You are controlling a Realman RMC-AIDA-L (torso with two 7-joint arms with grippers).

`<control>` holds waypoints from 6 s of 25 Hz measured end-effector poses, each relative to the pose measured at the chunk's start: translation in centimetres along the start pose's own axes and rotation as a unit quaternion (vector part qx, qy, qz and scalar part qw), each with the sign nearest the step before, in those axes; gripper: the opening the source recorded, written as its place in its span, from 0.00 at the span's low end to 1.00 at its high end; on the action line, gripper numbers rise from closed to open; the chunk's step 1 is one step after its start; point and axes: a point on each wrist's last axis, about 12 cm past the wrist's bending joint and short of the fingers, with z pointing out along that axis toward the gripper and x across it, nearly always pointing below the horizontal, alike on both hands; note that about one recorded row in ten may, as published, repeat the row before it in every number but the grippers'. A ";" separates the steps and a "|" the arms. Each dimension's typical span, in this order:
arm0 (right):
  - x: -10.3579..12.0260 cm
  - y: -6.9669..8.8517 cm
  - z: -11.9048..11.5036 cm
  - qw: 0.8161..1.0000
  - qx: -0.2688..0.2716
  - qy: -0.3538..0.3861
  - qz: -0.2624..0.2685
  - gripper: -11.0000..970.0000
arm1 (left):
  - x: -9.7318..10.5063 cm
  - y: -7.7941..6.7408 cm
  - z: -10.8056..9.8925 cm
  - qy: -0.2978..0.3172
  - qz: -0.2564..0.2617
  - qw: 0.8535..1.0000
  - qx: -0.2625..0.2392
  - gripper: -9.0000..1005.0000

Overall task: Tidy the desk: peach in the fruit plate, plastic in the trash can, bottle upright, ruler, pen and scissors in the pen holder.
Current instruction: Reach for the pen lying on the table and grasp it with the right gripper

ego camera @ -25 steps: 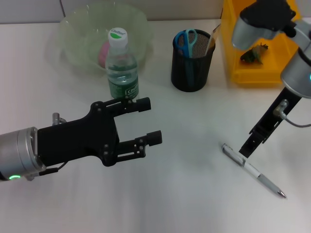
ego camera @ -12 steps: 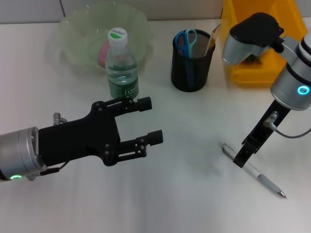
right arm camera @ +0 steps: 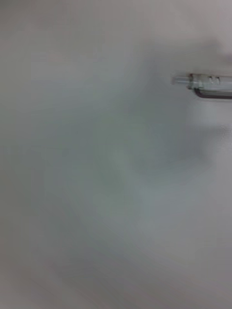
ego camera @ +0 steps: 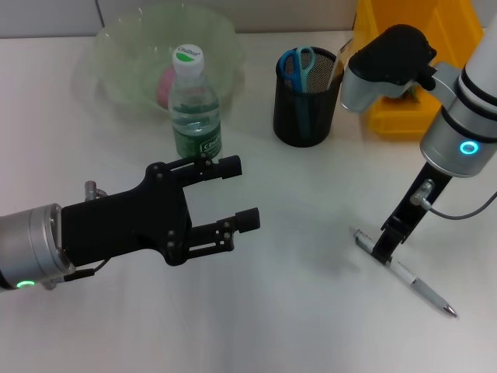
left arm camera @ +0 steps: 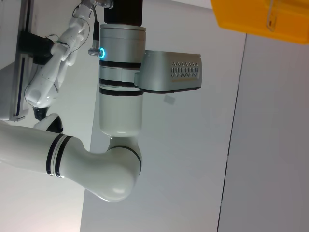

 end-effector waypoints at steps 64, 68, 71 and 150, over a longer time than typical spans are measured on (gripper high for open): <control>-1.6 1.2 1.8 0.999 0.041 0.002 -0.018 0.54 | 0.7 0.7 -0.5 0.034 0.005 0.999 -0.032 0.72; -1.7 1.4 1.8 0.999 0.033 -0.004 -0.018 0.54 | 0.8 0.7 -0.5 0.034 0.005 0.999 -0.032 0.72; -1.7 1.4 1.8 0.999 0.032 -0.005 -0.018 0.54 | 0.7 0.7 -0.5 0.034 0.005 0.999 -0.033 0.72; -1.7 1.7 2.5 0.999 0.043 0.008 -0.031 0.32 | 0.7 0.7 -0.5 0.032 0.010 0.999 -0.037 0.72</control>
